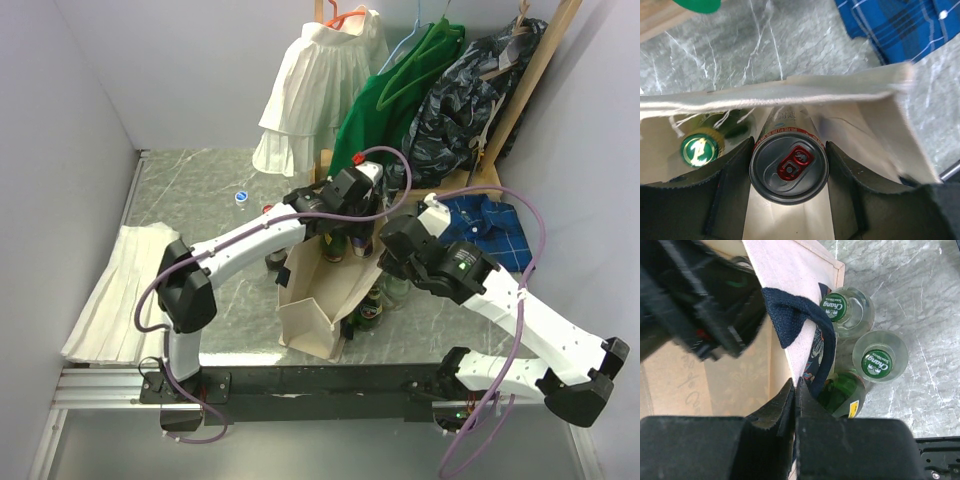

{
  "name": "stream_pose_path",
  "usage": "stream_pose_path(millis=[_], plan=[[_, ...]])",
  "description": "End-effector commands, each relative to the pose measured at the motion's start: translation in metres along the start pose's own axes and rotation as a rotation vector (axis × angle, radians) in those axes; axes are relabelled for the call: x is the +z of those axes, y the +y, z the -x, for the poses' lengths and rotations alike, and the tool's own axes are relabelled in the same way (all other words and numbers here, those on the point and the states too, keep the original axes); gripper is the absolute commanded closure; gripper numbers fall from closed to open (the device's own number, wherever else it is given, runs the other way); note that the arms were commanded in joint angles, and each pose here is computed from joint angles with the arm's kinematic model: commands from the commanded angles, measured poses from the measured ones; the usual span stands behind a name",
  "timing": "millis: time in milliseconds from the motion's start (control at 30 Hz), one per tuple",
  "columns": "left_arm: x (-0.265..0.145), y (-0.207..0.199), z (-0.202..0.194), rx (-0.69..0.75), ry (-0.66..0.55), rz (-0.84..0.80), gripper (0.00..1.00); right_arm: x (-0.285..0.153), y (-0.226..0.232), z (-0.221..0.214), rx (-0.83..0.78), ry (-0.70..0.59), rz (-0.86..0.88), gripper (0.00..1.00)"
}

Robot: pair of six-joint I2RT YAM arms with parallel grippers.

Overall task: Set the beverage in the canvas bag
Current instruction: Place the drink in the canvas bag.

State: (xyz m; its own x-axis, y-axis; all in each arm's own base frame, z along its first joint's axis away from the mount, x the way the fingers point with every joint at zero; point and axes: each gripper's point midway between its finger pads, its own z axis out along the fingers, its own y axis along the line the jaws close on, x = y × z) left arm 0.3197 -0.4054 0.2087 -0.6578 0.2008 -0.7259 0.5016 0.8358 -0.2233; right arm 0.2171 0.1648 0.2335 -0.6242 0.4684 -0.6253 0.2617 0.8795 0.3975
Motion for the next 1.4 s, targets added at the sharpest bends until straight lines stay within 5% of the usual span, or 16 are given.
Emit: stream_pose_path(millis=[0, 1133, 1367], plan=[[-0.003, -0.013, 0.033, -0.017, -0.113, -0.042, 0.99, -0.002, 0.007, 0.013, 0.012, -0.048, 0.011, 1.00], [0.052, 0.001, 0.015, 0.062, -0.065, 0.104, 0.99, 0.002, 0.012, 0.014, -0.001, -0.055, 0.006, 0.99], [0.059, 0.003, 0.007, 0.085, -0.050, 0.140, 0.84, 0.002, 0.011, 0.015, -0.005, -0.058, 0.001, 0.99]])
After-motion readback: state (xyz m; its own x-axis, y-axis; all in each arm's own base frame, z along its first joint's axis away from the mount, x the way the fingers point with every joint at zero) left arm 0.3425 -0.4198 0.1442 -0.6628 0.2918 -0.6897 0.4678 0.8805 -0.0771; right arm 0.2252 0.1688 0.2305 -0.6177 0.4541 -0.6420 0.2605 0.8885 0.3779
